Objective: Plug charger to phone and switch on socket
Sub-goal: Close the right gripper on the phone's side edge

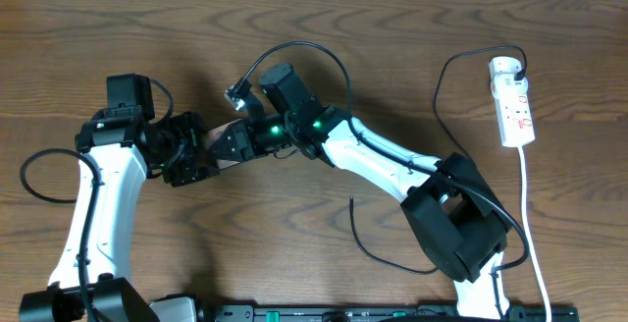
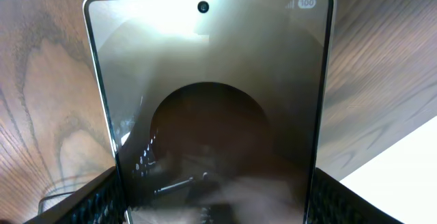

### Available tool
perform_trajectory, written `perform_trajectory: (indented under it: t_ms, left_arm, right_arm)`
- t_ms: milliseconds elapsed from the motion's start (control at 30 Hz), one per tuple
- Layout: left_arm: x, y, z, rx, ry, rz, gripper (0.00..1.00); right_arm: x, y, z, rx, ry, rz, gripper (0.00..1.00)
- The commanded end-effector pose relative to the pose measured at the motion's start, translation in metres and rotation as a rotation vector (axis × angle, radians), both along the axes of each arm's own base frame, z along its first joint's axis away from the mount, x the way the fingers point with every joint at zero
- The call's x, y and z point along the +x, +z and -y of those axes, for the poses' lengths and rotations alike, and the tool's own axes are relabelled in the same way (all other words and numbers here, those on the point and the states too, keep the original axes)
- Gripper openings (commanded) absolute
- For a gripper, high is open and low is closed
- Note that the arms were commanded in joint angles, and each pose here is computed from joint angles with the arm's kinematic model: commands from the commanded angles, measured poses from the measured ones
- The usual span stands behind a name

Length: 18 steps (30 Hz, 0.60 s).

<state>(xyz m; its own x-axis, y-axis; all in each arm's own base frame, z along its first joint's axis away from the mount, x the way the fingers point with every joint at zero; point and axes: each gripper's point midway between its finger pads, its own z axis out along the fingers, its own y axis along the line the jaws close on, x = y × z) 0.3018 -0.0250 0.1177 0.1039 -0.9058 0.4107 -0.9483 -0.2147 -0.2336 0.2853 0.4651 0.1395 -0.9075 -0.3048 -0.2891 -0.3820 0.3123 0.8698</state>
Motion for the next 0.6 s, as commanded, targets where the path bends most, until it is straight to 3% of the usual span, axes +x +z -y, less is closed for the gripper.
perform_trajectory:
  t_ms: [0,567]
  left_arm:
    - [0.0082,0.0123,0.0039,-0.017,-0.031,0.049,0.07]
    - [0.0097,0.0128,0.0037,-0.015,-0.035,0.058,0.07]
  right_arm:
    - [-0.0109,0.0135,-0.0054,0.030,0.041,0.011,0.31]
    - [-0.0156,0.0063,-0.0011,0.002,0.058,0.004,0.18]
